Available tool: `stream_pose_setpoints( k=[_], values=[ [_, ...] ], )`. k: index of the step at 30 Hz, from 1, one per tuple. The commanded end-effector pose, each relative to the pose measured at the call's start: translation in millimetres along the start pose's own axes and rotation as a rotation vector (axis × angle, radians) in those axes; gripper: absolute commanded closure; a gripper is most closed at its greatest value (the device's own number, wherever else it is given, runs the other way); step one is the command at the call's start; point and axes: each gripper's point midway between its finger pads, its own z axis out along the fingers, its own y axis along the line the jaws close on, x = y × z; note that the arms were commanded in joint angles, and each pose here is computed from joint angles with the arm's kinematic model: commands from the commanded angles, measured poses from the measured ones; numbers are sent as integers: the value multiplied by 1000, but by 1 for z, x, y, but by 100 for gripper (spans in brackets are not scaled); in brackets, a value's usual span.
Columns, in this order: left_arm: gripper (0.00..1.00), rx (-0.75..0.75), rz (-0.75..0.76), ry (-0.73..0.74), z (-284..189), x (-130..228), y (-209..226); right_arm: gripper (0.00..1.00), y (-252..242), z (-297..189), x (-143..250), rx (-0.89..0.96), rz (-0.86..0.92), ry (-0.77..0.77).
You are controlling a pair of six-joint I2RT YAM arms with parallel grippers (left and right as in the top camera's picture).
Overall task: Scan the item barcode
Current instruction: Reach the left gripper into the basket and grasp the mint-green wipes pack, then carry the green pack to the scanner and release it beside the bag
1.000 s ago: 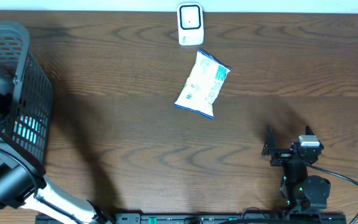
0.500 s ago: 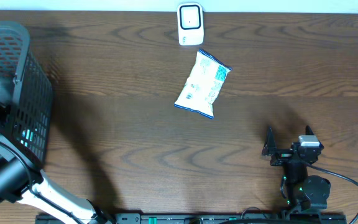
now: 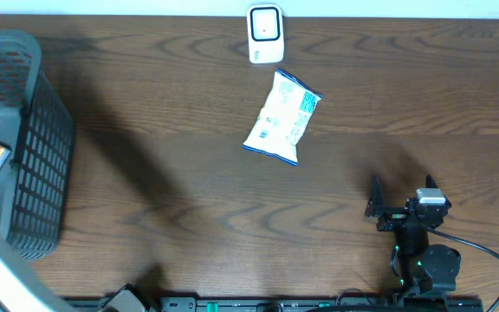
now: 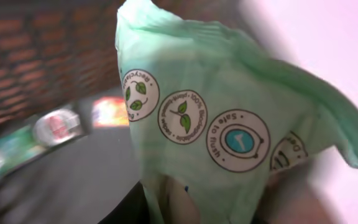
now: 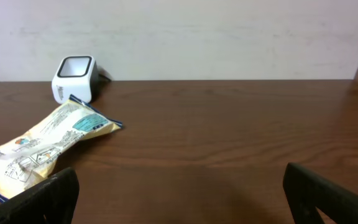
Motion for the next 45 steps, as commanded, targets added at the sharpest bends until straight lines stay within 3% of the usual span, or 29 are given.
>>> stream_pose_setpoints(
  k=[1, 6, 15, 23, 33, 40, 45],
  values=[
    [75, 343, -3, -53, -65, -7, -63, 1, -1, 0, 1, 6, 10, 0],
    [75, 674, 110, -49, -129, 16, -136, 1, -1, 0, 1, 6, 10, 0],
    [75, 925, 504, 293, -118, 159, -232, 1, -1, 0, 1, 6, 10, 0],
    [75, 703, 720, 497, -24, 291, -261, 1, -1, 0, 1, 6, 10, 0],
    [69, 550, 883, 724, 57, 454, -252, 1, -1, 0, 1, 6, 10, 0],
    [69, 468, 903, 836, 70, 517, -229, 1, -1, 0, 1, 6, 10, 0],
    [68, 467, 914, 877, 48, 548, -227, 1, -1, 0, 1, 6, 10, 0]
  ],
)
